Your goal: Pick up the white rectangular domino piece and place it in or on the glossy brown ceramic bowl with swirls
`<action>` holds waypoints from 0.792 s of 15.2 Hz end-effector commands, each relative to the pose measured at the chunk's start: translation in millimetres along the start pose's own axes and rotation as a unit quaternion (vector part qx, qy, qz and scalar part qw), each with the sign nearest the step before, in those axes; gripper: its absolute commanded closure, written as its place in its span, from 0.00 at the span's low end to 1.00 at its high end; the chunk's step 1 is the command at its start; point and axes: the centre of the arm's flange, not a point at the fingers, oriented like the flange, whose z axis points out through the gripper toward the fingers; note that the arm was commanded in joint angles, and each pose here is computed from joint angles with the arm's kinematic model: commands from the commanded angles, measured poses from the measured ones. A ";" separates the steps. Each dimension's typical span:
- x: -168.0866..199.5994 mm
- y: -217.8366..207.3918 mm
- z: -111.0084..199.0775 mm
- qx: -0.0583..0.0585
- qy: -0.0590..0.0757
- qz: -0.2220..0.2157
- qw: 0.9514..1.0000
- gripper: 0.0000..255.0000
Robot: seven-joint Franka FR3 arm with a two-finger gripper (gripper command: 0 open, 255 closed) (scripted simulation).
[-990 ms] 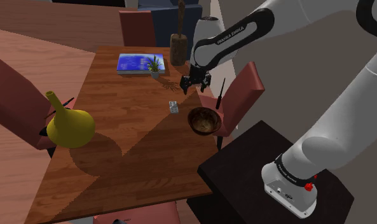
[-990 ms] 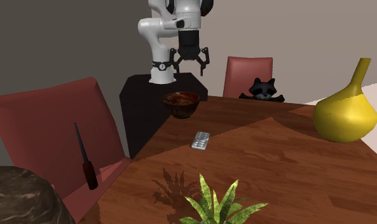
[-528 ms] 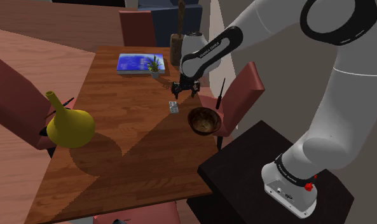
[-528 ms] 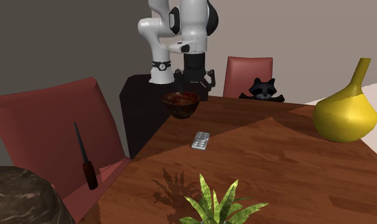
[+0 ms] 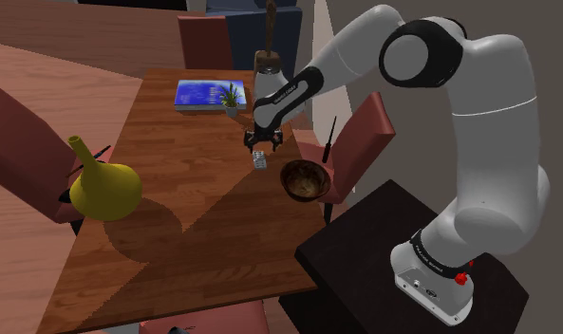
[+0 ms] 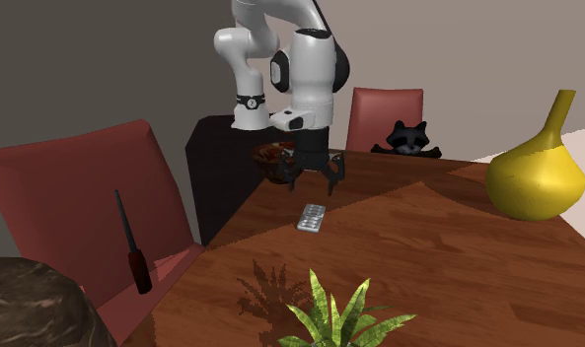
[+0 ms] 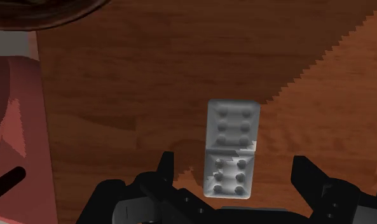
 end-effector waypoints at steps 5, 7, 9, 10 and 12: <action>15.4 -8.4 37.2 -0.002 0.000 0.010 1.000 0.00; 15.4 -8.4 47.7 -0.002 0.000 0.010 1.000 0.00; 15.4 -8.4 61.3 -0.002 0.000 0.010 1.000 0.00; 15.3 -8.3 61.3 -0.002 0.000 0.010 1.000 0.00; 15.4 -8.4 61.3 -0.002 0.000 0.010 1.000 0.00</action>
